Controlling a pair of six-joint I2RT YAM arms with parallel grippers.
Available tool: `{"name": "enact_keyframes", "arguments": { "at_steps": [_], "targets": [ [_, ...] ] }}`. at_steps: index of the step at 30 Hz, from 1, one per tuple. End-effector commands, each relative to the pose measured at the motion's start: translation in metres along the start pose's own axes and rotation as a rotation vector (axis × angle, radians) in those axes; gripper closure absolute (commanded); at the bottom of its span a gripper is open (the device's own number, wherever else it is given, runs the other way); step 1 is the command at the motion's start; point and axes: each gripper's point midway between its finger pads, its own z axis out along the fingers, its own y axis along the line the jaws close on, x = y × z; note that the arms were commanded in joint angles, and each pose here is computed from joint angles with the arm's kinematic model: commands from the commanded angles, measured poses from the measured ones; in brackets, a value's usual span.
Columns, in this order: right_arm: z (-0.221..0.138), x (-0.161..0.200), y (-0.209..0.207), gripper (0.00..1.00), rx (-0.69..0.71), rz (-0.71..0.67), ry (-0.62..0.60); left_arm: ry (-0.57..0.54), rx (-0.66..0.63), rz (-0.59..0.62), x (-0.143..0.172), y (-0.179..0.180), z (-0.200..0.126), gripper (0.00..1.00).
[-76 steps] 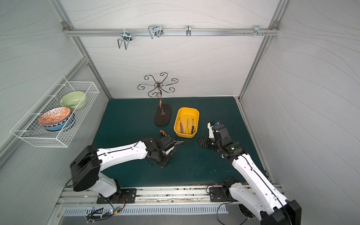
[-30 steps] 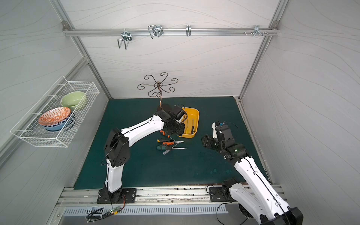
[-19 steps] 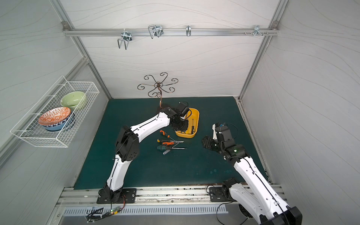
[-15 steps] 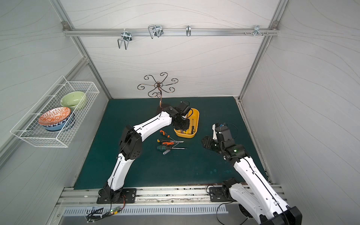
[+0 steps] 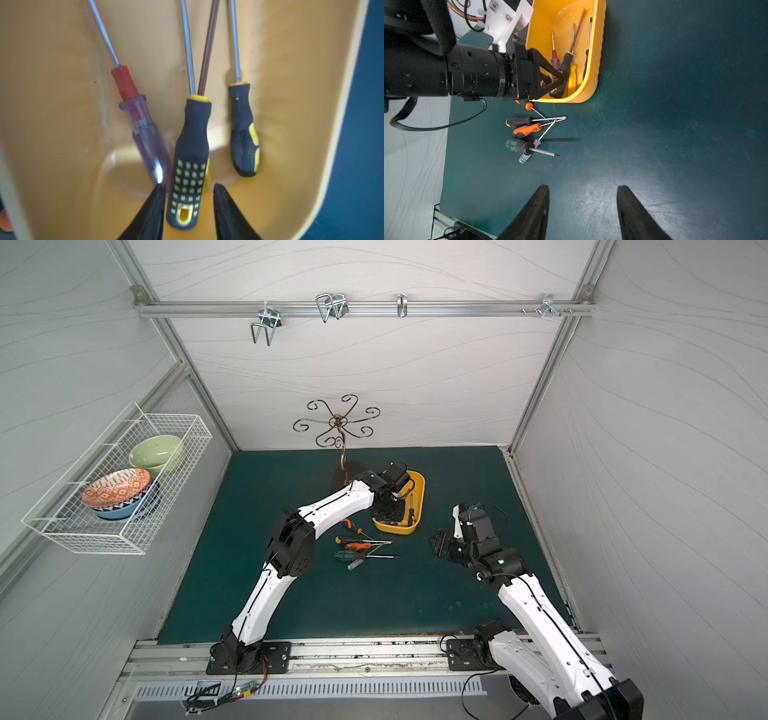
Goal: Put the screwdriver on the desktop into the storage box
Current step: Place the screwdriver in the storage box.
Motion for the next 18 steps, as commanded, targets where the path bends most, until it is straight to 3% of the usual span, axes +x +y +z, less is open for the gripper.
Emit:
{"name": "enact_keyframes", "arguments": {
  "at_steps": [1,6,11,14,18],
  "targets": [
    [-0.001,-0.002,0.0,0.44,0.002,-0.002,-0.003,-0.114,0.078,0.005,-0.028,-0.018,-0.046,0.52],
    [-0.003,-0.002,0.001,0.44,0.006,-0.009,0.007,-0.244,0.146,0.012,-0.035,-0.022,-0.104,0.51],
    [0.0,0.0,0.001,0.44,0.015,-0.015,0.047,-0.39,0.205,0.03,-0.015,-0.005,-0.157,0.53],
    [0.004,0.002,0.005,0.44,0.009,-0.021,0.083,-0.448,0.217,0.089,0.008,0.011,-0.173,0.56],
    [0.007,0.005,0.013,0.43,0.002,-0.052,0.11,-0.447,0.216,0.235,0.047,0.033,-0.17,0.56]
  ]
}}
